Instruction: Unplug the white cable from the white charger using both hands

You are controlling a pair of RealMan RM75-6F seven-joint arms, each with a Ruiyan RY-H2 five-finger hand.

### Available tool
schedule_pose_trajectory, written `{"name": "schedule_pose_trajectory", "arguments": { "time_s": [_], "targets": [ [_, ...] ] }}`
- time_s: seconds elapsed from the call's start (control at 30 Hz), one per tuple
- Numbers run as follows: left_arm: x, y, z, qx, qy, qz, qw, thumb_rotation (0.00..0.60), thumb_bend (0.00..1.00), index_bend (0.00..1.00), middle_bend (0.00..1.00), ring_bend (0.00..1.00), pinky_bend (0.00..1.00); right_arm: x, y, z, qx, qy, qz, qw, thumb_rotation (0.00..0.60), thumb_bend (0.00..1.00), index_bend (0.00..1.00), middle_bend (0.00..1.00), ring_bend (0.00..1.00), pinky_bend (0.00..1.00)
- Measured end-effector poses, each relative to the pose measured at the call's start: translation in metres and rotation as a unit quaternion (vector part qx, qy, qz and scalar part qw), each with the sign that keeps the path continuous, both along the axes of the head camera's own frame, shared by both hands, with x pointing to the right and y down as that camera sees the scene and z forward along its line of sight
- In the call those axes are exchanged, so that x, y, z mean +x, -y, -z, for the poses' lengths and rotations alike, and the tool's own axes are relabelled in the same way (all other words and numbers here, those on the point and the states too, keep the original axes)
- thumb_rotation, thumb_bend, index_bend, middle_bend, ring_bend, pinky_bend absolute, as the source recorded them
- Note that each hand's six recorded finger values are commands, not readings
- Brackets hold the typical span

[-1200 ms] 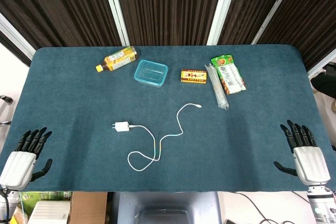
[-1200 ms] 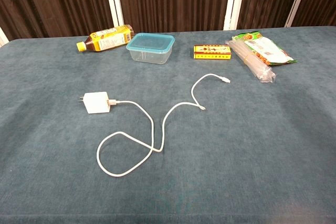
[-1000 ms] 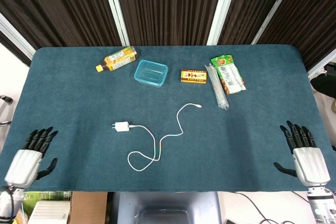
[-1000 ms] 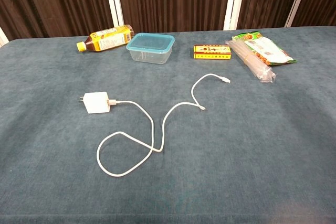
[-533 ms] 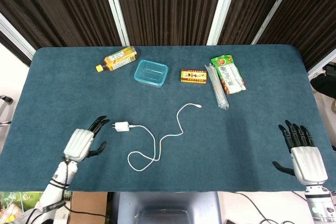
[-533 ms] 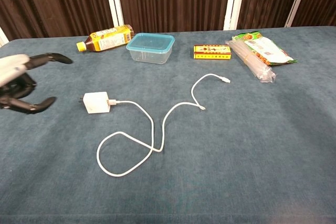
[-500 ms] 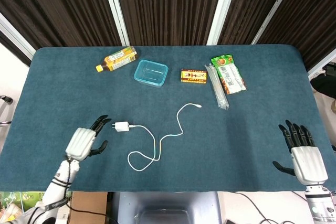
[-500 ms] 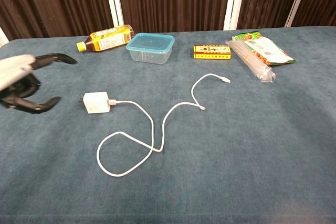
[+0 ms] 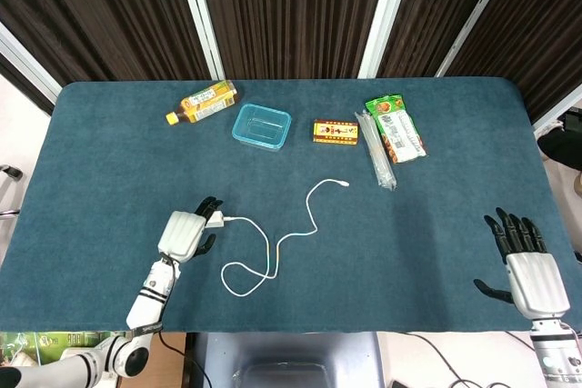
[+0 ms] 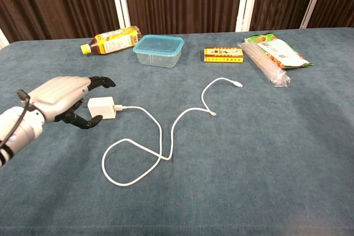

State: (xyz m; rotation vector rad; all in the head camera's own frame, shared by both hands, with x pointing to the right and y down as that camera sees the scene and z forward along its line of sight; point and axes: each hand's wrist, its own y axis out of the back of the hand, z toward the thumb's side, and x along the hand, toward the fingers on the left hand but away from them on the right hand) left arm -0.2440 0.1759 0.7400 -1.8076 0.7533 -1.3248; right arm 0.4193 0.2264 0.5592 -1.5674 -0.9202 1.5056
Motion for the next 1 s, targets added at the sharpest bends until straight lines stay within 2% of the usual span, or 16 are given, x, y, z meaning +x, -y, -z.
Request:
{"name": "schedule_pose_trajectory", "arguments": {
  "time_s": [0.37, 0.67, 0.9, 1.0],
  "targets": [
    [0.000, 0.006, -0.016, 0.004, 0.026, 0.013, 0.9996, 0.600, 0.40, 0.27, 0.30, 0.94, 1.00, 0.001, -0.001, 0.002, -0.001, 0.004, 0.000, 1.0000, 0.600, 0.09, 0.00, 0.00, 0.00, 0.00],
    [0.001, 0.009, -0.022, 0.003, 0.015, 0.028, 0.9995, 0.600, 0.39, 0.45, 0.44, 0.96, 1.00, 0.001, -0.001, 0.003, -0.001, 0.005, -0.001, 1.0000, 0.600, 0.09, 0.00, 0.00, 0.00, 0.00],
    [0.004, 0.012, -0.020, 0.022, -0.002, 0.048, 0.9986, 0.600, 0.43, 0.67, 0.68, 1.00, 1.00, -0.001, -0.002, 0.001, -0.003, 0.004, 0.005, 1.0000, 0.600, 0.09, 0.00, 0.00, 0.00, 0.00],
    [0.007, 0.011, -0.017, 0.027, -0.017, 0.054, 0.9980, 0.600, 0.48, 0.72, 0.74, 1.00, 1.00, -0.006, -0.003, -0.001, -0.005, 0.009, 0.016, 0.9998, 0.600, 0.09, 0.00, 0.00, 0.00, 0.00]
  ]
}}
